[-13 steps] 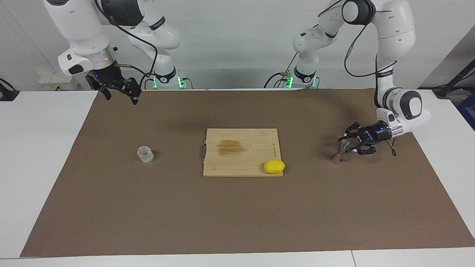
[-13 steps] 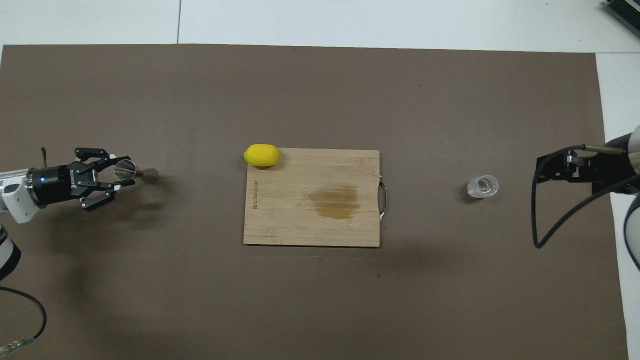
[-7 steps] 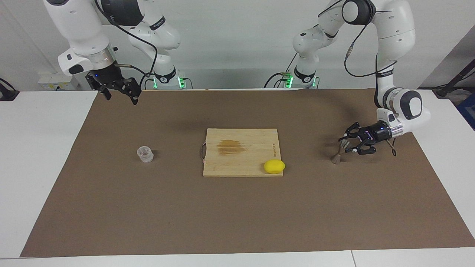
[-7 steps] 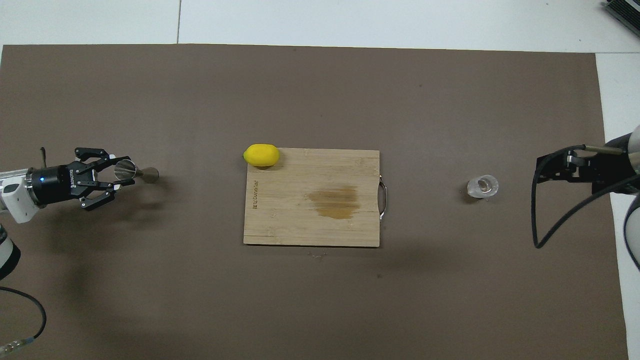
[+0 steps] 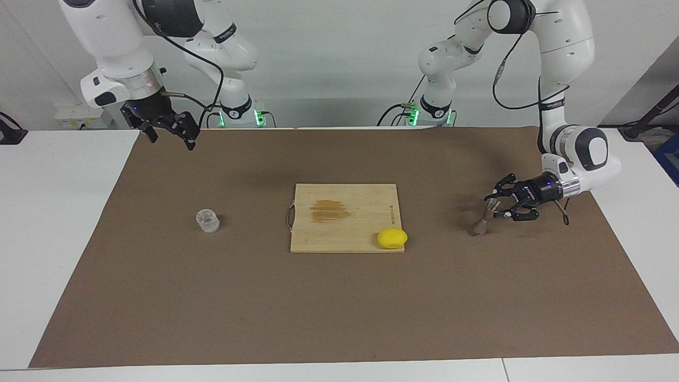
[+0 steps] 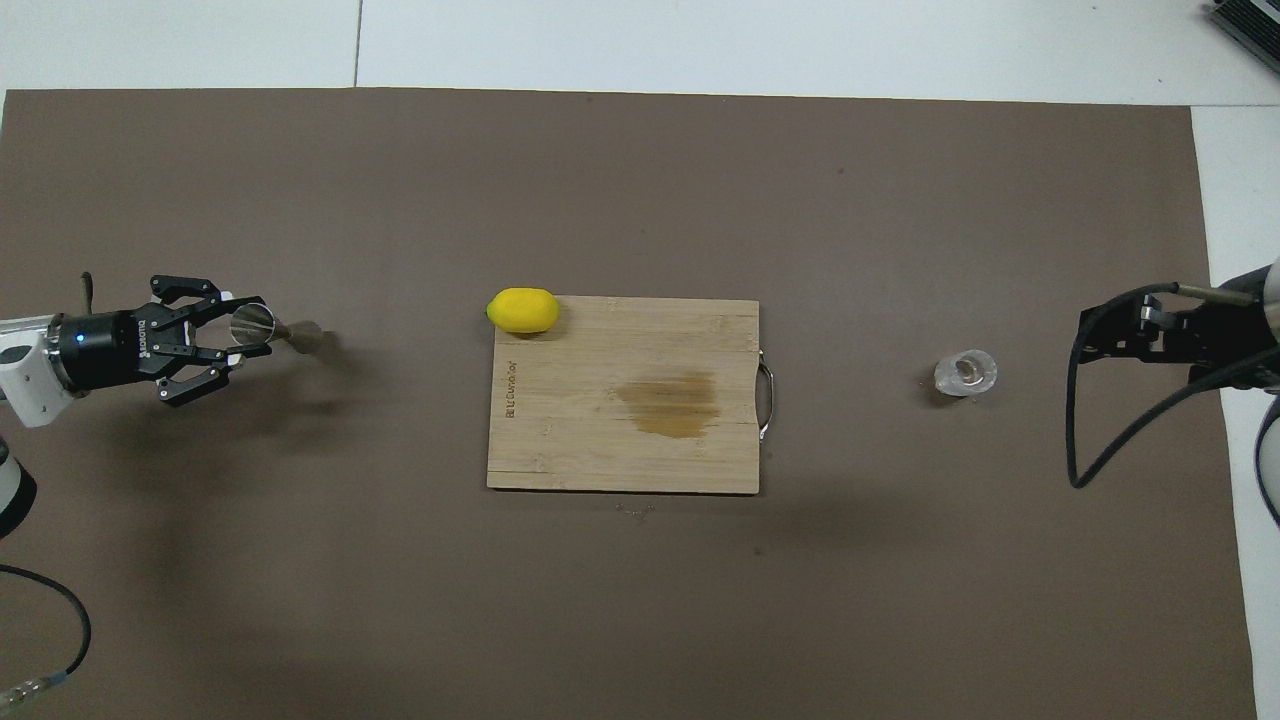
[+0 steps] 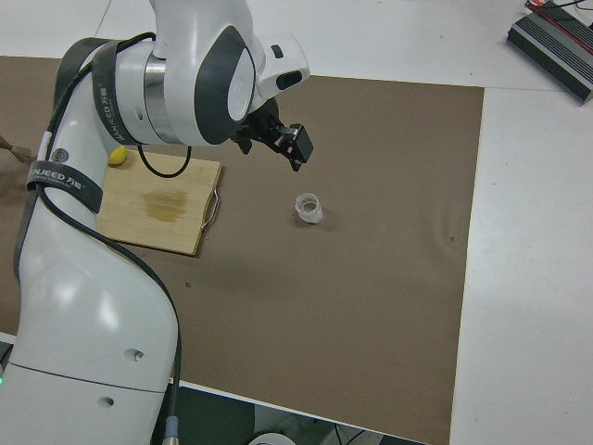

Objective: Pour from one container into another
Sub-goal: 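Close the left gripper around the small metal cup, then carry the metal cup onto the board while the right gripper reaches the glass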

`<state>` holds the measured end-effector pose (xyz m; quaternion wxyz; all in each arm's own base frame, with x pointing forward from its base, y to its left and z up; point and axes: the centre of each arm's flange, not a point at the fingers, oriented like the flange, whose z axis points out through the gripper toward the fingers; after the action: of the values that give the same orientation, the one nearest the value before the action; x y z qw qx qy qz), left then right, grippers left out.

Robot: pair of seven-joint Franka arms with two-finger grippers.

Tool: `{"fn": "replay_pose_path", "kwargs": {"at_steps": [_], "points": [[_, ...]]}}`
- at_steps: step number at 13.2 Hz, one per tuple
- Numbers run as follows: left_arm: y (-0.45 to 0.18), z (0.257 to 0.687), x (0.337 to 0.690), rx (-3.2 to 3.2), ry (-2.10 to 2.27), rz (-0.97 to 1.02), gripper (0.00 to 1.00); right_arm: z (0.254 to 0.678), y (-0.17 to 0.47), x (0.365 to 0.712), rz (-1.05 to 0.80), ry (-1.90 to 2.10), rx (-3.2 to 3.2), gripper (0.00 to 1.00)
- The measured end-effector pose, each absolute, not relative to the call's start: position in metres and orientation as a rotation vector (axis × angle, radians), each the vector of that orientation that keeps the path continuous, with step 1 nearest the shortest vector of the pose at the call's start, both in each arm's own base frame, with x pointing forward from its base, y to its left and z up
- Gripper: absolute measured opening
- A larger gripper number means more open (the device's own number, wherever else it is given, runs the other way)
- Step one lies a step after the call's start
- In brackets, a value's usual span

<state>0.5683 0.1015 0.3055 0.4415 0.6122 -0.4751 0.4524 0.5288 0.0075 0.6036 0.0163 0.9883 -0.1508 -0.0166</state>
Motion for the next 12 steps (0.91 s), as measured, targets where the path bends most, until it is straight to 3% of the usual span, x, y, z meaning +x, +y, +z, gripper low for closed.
{"fn": "replay_pose_path", "kwargs": {"at_steps": [6, 12], "points": [[-0.025, 0.362, 0.58, 1.412, -1.204, 0.978, 0.51, 0.599, 0.006, 0.528, -0.066, -0.978, 2.94, 1.0], [-0.134, 0.394, 0.557, 1.488, -1.135, 1.031, 0.51, 0.573, -0.011, 0.53, -0.219, -1.736, 2.702, 1.0]]}}
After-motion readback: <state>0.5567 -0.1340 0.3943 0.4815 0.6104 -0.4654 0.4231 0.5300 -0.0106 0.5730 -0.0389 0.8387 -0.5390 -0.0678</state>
